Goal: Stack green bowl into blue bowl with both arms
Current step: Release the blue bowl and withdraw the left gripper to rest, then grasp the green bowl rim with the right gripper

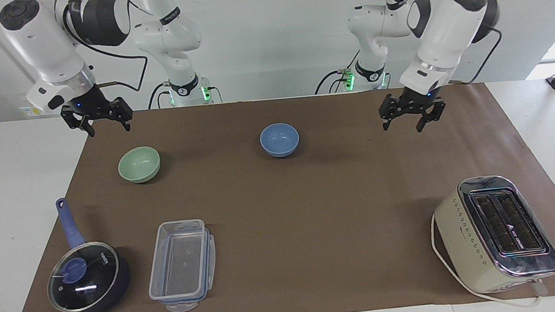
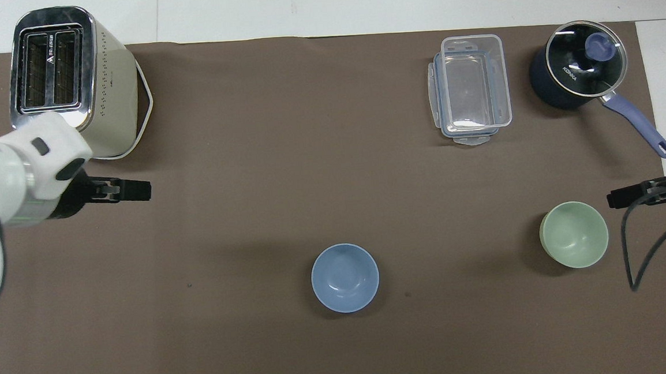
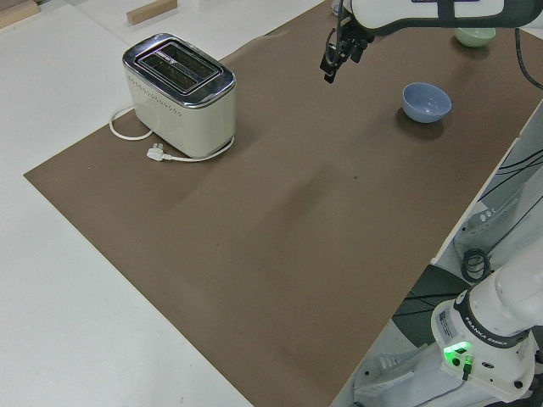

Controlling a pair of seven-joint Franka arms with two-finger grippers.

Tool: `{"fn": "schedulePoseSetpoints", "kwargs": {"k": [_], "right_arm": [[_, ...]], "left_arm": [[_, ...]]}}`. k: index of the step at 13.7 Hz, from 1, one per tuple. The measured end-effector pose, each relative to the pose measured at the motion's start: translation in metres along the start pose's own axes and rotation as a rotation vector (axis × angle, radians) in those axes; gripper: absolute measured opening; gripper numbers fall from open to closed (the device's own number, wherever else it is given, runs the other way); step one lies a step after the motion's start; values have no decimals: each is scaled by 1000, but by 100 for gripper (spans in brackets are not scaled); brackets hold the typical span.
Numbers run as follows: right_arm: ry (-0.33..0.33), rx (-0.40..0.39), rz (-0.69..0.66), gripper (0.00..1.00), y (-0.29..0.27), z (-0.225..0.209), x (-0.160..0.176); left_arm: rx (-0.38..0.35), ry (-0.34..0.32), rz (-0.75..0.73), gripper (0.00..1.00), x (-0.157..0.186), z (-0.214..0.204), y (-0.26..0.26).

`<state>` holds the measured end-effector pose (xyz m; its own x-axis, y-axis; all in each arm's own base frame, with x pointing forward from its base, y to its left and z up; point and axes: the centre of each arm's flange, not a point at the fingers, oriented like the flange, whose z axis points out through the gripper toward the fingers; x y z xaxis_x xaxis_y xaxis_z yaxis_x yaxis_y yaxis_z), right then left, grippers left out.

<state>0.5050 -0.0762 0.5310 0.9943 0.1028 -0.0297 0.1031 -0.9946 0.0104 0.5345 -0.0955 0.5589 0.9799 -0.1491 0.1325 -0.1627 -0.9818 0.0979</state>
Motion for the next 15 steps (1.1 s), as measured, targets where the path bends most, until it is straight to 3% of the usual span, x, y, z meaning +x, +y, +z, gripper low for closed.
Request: {"fn": "schedulePoseSetpoints", "kwargs": {"k": [4,7,15], "right_arm": [[-8,4,-33,100,15,55,-1],[-8,4,-43,100,21,99,-3],[-8,6,-77,100,24,136,-13]], "left_arm": [[99,16,110,100,11,-59,-47],[110,10,118,100,9,-91,-78],[105,-38,69,100,34,-96,-69]]}}
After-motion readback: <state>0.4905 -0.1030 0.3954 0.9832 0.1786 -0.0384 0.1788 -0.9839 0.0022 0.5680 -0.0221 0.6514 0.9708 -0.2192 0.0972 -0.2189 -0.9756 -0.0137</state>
